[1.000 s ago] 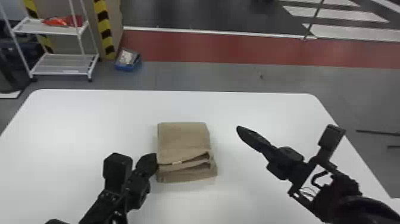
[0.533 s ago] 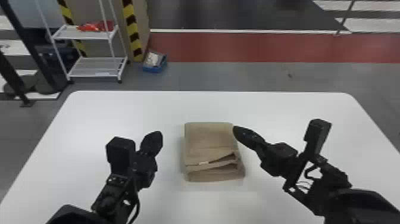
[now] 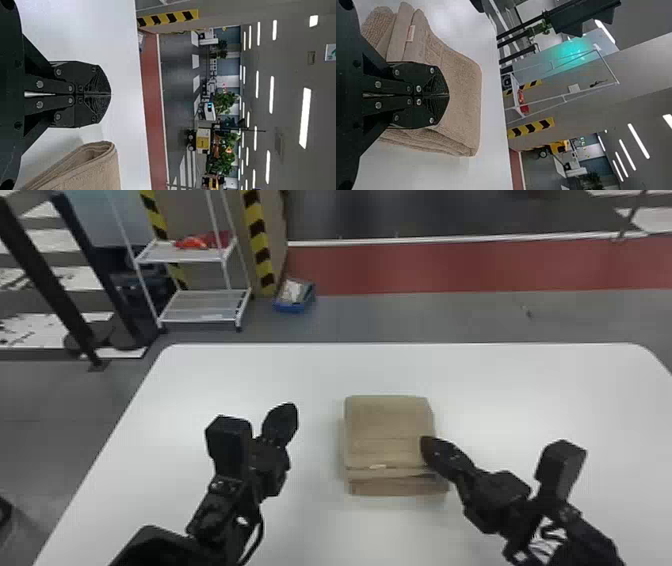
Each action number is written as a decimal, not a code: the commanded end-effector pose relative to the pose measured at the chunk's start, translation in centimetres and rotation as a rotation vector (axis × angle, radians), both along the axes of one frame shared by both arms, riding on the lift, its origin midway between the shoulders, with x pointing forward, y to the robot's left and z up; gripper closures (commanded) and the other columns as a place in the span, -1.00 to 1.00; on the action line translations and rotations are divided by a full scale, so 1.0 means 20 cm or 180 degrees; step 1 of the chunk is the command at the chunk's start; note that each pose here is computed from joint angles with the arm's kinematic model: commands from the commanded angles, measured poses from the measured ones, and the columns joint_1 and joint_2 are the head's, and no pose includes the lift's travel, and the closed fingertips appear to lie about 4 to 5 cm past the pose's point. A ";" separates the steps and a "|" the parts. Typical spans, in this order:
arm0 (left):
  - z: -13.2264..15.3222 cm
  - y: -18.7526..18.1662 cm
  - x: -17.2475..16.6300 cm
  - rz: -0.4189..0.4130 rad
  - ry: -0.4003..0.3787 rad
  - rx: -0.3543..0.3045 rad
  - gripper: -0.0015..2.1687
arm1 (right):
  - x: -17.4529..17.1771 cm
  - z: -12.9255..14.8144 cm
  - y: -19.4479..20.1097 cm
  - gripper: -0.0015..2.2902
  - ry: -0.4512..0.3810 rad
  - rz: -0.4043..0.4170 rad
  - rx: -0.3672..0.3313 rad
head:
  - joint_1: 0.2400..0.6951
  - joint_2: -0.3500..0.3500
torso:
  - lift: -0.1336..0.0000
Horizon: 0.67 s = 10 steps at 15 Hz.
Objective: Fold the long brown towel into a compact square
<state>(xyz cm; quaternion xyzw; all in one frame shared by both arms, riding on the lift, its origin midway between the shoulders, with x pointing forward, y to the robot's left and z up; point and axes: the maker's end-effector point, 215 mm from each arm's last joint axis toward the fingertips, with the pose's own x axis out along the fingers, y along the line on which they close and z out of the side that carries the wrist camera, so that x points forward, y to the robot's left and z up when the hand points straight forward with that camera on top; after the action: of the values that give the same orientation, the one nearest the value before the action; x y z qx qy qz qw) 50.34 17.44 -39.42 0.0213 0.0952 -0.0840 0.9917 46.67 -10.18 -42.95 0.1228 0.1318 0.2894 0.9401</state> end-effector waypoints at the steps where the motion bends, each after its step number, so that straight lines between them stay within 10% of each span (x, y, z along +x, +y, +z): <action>1: -0.01 -0.02 0.00 -0.0013 0.0014 -0.0008 0.94 | -0.07 -0.08 -0.01 0.91 0.0006 -0.0028 -0.0026 | 1.00 0.24 | -0.71; 10: -0.01 -0.08 -0.01 -0.0060 0.0029 -0.0028 0.94 | -0.09 -0.14 -0.08 0.91 0.0048 -0.0139 0.0060 | 1.00 0.17 | -0.71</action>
<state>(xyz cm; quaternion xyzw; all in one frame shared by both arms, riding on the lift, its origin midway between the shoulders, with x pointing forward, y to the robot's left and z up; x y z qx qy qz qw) 49.96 15.87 -39.92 0.0177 0.1011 -0.0940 0.9903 44.54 -11.34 -46.91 0.1343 0.1451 0.2711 0.9420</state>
